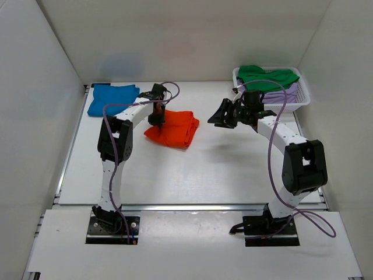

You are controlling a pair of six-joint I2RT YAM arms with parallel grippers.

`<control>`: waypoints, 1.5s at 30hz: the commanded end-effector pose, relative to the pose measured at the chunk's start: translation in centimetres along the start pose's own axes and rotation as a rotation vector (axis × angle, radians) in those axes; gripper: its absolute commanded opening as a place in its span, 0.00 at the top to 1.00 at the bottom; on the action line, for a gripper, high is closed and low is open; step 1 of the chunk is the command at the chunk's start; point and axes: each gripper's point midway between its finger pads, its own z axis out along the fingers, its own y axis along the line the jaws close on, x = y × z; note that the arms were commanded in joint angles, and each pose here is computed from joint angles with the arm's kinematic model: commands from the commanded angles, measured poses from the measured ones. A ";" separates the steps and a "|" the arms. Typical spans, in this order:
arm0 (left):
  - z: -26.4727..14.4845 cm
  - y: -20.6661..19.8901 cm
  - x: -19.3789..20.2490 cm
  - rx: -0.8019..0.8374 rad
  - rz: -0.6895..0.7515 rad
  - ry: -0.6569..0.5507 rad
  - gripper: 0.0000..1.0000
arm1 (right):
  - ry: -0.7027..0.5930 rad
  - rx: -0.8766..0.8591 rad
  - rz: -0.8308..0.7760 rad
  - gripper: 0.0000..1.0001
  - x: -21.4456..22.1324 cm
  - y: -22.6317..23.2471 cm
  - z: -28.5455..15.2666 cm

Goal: Fold and stack the t-shirts
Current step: Put the neatly folded tshirt into the corner of the board with the left arm

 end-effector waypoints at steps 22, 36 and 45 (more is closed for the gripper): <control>-13.2 15.0 -20.7 -0.151 0.006 -0.545 1.00 | -0.059 -0.162 -0.059 0.54 -1.8 3.7 -3.0; -12.7 20.9 -22.5 -0.123 -0.015 -0.619 1.00 | 0.030 -0.160 -0.020 0.56 0.5 3.0 -1.3; -9.9 25.8 -22.1 -0.170 -0.056 -0.615 0.97 | 0.109 -0.151 -0.004 0.56 2.1 2.9 0.8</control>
